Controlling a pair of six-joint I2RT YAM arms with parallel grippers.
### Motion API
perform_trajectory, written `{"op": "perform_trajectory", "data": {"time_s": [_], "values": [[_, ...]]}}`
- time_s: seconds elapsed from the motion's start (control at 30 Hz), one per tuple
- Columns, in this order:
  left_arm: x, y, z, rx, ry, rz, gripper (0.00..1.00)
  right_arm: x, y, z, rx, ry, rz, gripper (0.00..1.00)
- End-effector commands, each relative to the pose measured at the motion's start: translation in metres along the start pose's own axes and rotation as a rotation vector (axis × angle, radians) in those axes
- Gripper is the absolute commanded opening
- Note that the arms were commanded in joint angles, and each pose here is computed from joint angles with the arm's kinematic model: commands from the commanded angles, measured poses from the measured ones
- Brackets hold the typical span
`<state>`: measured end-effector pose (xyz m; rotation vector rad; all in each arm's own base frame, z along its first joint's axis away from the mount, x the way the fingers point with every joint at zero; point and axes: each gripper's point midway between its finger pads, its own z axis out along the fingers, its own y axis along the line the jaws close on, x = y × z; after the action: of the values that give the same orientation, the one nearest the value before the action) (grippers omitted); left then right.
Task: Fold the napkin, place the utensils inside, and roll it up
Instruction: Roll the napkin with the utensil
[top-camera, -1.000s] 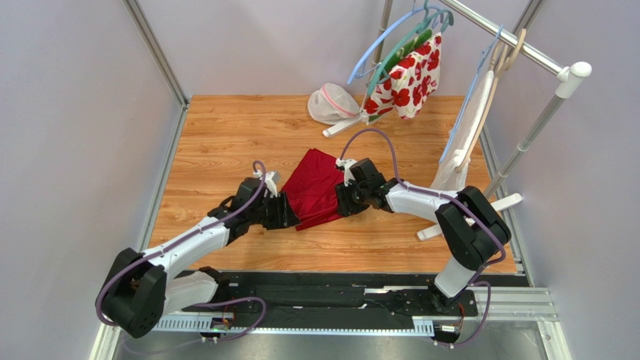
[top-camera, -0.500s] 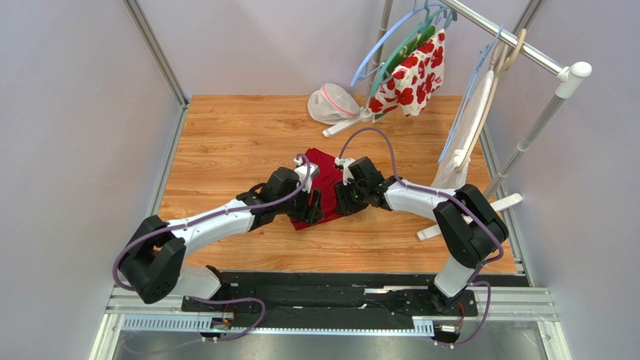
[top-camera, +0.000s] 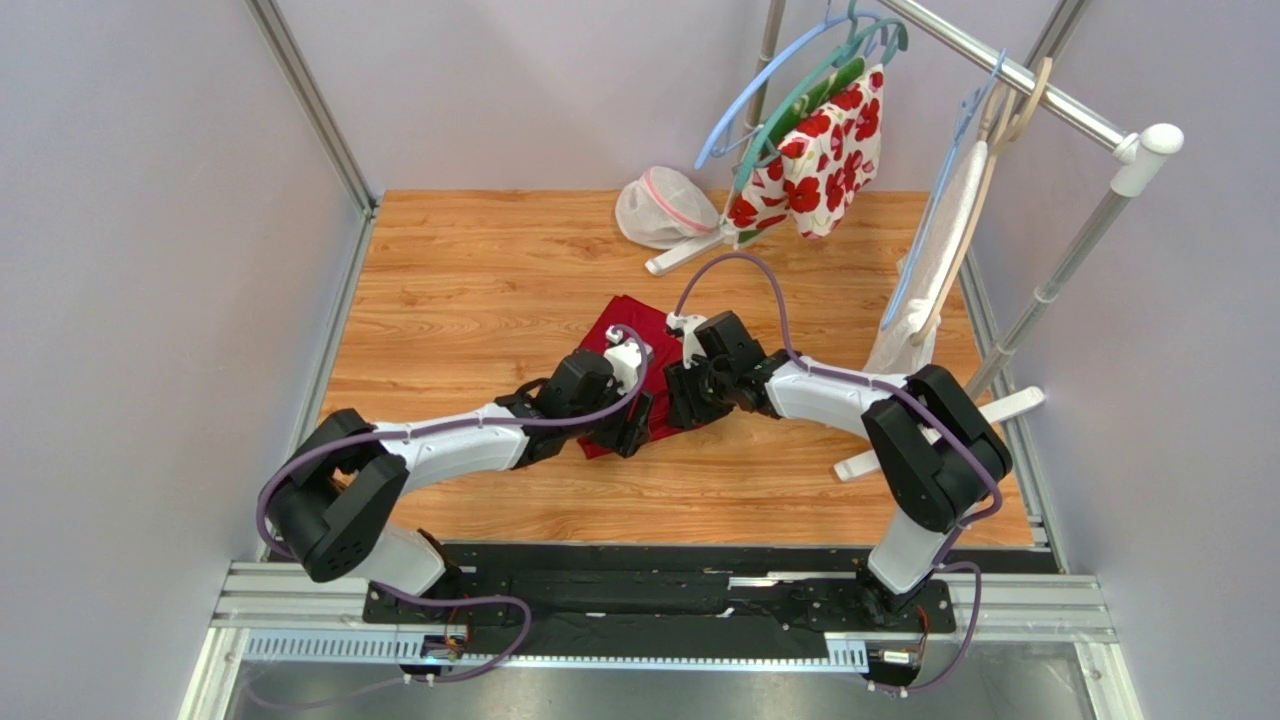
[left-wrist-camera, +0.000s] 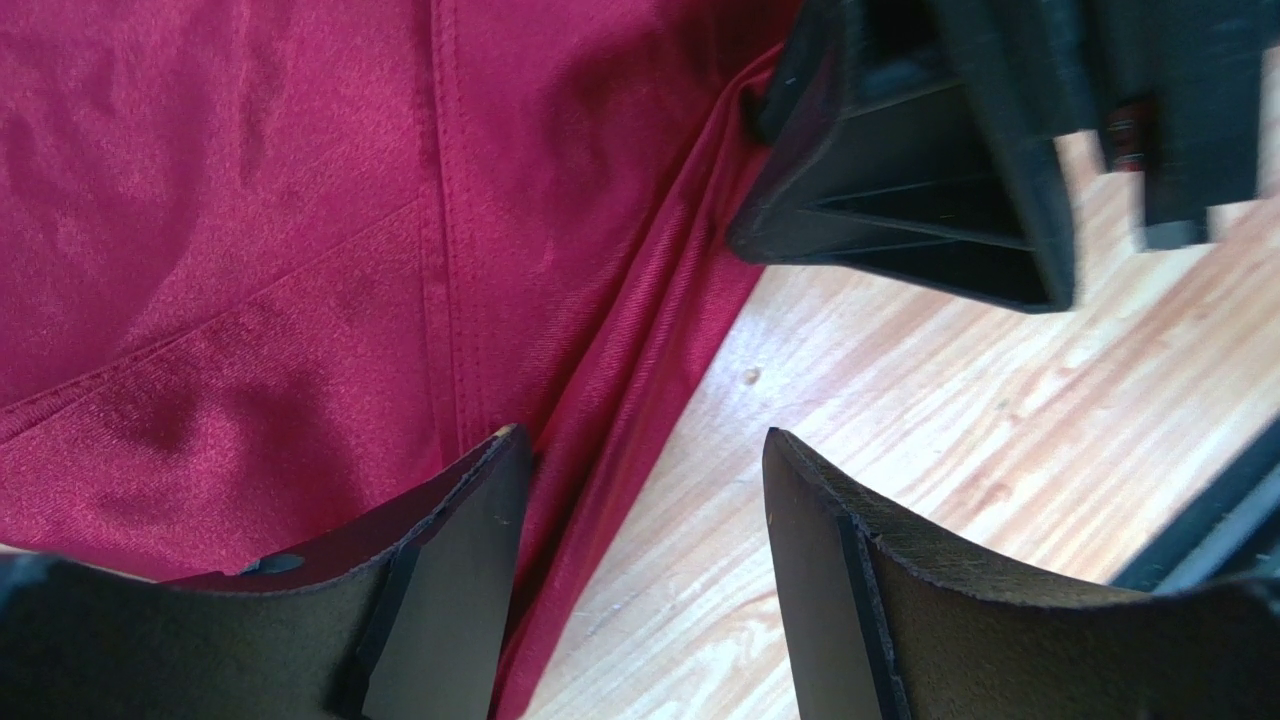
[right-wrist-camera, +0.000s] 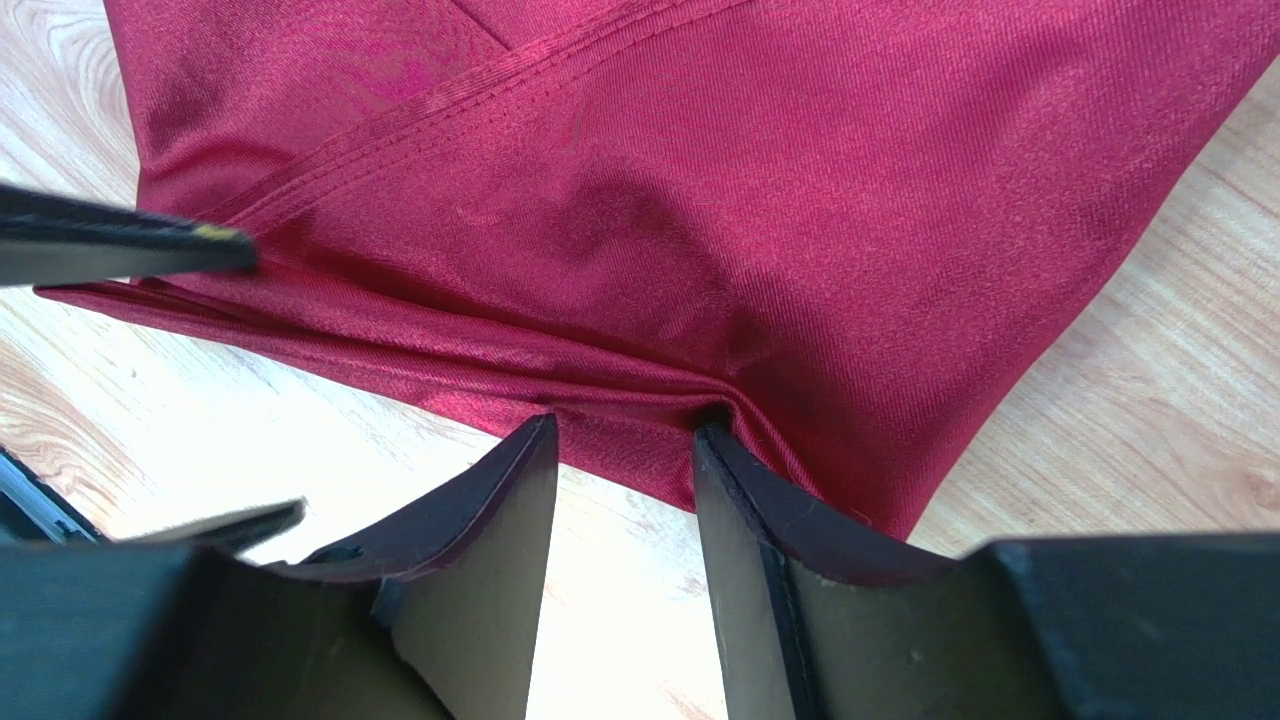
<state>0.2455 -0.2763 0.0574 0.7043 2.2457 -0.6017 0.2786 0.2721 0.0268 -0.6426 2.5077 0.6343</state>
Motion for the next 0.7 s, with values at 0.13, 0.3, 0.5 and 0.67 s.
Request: {"op": "perform_trajectory", "data": {"time_s": [0.13, 0.3, 0.5, 0.67], "values": [[0.013, 0.002, 0.011, -0.005, 0.019, 0.035, 0.64, 0.06, -0.016, 0.01, 0.053, 0.2, 0.051, 0.45], [0.028, 0.006, 0.014, -0.025, 0.054, 0.009, 0.44, 0.057, -0.012, 0.008, 0.037, 0.193, 0.053, 0.45], [0.046, 0.009, 0.02, -0.04, 0.124, -0.031, 0.07, 0.029, 0.008, -0.011, -0.062, 0.105, 0.046, 0.48], [0.061, 0.005, 0.023, 0.002, 0.179, -0.083, 0.0, -0.007, 0.012, -0.046, -0.086, -0.037, 0.001, 0.54]]}}
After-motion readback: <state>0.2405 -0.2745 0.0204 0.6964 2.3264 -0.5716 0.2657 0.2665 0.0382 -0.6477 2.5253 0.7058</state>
